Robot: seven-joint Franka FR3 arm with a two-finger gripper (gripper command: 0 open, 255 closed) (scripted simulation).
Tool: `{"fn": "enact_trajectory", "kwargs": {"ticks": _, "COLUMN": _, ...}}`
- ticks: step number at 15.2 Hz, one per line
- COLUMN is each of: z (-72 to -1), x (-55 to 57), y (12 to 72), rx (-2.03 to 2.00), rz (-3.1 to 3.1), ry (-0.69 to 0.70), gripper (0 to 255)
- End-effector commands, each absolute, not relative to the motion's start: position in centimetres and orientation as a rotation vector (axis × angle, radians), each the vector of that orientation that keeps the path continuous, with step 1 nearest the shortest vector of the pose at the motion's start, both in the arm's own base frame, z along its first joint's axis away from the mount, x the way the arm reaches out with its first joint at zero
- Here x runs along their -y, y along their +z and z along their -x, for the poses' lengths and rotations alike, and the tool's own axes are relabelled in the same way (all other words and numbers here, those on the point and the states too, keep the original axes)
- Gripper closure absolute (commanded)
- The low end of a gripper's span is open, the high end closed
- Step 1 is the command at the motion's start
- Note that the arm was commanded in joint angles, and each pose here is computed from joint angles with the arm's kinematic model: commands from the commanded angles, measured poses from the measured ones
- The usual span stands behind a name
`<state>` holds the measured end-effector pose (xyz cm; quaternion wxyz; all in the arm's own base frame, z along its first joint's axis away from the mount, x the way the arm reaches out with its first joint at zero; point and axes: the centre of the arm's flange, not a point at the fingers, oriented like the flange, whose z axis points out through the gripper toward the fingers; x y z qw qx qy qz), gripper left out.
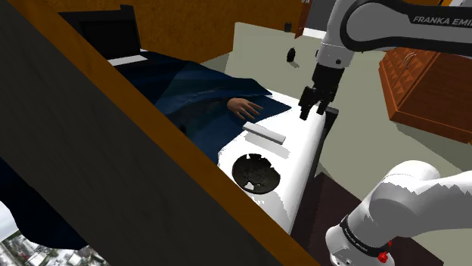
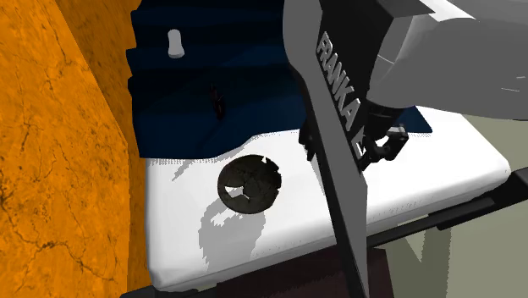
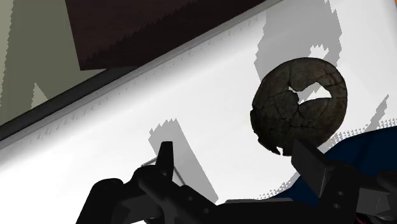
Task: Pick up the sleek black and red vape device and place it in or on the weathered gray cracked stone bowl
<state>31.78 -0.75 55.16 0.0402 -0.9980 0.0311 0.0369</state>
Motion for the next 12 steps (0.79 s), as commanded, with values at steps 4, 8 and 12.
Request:
{"fn": "enact_trajectory", "kwargs": {"ticks": 4, "z": -34.3, "x": -2.1, "y": 54.0, "rx": -0.105, "rz": 3.064, "ry": 0.105, "gripper": 0}}
{"fn": "enact_trajectory", "kwargs": {"ticks": 8, "z": -37.6, "x": -5.9, "y": 52.5, "rx": -0.118, "rz": 3.073, "ry": 0.093, "gripper": 0}}
{"fn": "enact_trajectory", "kwargs": {"ticks": 12, "z": -41.0, "x": -9.7, "y": 51.0, "rx": -0.131, "rz": 3.081, "ry": 0.082, "gripper": 0}}
